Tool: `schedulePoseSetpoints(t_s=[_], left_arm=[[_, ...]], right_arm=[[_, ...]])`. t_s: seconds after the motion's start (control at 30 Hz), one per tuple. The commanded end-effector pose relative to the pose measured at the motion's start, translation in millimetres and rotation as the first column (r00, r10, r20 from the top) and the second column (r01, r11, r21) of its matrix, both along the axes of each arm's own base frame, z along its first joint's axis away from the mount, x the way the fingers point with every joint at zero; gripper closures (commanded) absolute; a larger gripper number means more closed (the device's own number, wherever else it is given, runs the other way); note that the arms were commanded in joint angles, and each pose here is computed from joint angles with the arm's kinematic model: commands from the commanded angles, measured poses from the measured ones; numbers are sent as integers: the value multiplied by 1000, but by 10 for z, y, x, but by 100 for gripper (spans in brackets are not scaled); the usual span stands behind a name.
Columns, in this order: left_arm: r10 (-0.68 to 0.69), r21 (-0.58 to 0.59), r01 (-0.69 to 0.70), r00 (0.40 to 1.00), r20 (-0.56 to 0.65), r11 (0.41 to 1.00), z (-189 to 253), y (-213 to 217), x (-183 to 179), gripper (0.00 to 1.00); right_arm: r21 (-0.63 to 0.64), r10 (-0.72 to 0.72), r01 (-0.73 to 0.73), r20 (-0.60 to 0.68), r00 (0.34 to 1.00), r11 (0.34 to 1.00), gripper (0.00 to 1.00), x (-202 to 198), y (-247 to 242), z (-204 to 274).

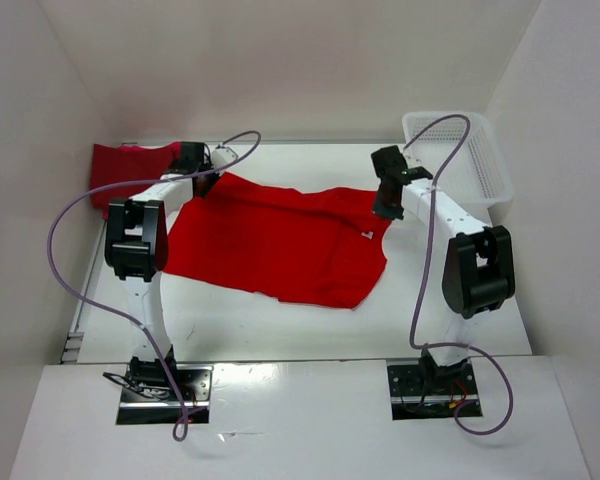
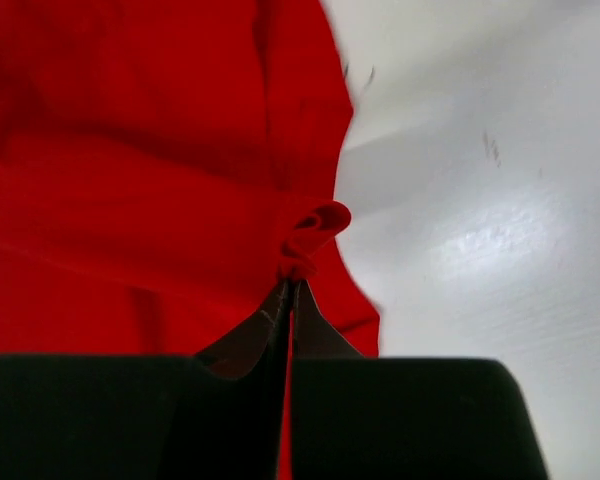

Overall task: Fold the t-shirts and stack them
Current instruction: Fold the flattened tshirt in 1/3 of the way

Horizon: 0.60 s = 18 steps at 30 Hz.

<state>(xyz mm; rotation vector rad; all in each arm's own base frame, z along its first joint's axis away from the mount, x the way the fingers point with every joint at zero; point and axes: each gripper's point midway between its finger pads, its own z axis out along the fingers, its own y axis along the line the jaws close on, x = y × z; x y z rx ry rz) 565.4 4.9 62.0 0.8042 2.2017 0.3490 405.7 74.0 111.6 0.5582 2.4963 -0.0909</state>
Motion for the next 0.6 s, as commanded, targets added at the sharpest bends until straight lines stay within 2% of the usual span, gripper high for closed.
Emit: schedulePoseSetpoints(t_s=[0.0,0.3,0.57], left_arm=[[-8,51,1,988,153,999,543,80,93,100],[16,85,-26,993,121,996,374,160,-34,100],[10,121,-23,993,114,992,328,206,-87,100]], right_arm=[[36,13,-14,14,1000,999,100,-183,109,73],[78,65,-58,-83,994,995,100,-462,393,-277],[119,95,-81,-119,988,990,100,-758,586,-287]])
